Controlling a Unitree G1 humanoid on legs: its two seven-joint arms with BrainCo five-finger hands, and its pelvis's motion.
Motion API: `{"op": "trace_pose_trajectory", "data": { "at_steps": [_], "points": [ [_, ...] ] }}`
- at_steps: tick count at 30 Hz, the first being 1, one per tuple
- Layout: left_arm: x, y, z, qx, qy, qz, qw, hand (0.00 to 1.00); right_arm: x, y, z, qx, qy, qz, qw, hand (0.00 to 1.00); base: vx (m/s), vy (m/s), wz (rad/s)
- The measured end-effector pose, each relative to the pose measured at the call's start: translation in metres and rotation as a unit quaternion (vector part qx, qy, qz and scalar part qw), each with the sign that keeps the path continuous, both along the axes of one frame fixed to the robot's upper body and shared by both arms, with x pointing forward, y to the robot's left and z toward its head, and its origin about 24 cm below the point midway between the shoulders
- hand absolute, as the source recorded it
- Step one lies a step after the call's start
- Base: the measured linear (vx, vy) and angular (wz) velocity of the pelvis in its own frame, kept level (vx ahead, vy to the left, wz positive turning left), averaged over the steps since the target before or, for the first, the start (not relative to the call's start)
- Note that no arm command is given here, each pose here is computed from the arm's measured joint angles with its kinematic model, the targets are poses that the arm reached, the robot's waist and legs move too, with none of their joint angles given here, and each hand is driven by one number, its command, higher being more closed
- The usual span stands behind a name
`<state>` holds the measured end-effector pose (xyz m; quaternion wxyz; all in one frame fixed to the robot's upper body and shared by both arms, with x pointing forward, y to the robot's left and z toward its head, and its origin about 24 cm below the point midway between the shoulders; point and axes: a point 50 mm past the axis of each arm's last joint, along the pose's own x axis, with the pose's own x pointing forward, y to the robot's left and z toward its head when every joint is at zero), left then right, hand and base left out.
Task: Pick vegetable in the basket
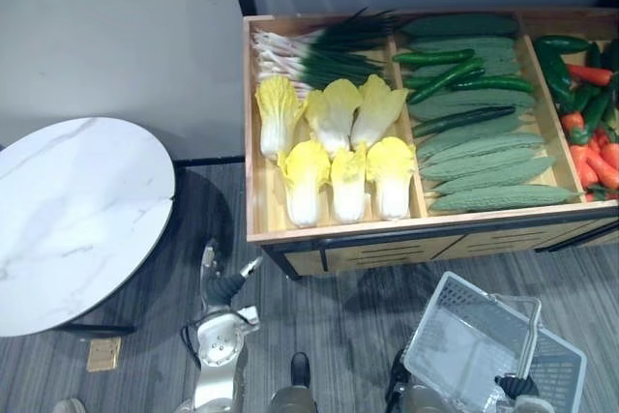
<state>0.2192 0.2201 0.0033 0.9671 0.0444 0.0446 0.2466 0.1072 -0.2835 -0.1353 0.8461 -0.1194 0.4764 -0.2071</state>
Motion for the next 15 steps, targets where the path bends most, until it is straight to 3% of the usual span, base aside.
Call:
{"op": "trace_pose_trajectory", "data": {
  "at_steps": [7, 15],
  "points": [
    [0.025, -0.004, 0.036, 0.043, -0.068, -0.017, 0.997, 0.0, 0.01, 0.002, 0.002, -0.001, -0.009, 0.011, 1.0, 1.0, 0.0, -0.01, -0.21],
    [0.046, -0.018, 0.056, 0.046, -0.109, -0.043, 0.992, 0.0, 0.016, 0.0, 0.006, -0.013, -0.01, 0.039, 0.999, 1.0, -0.02, -0.005, -0.22]
  ]
}}
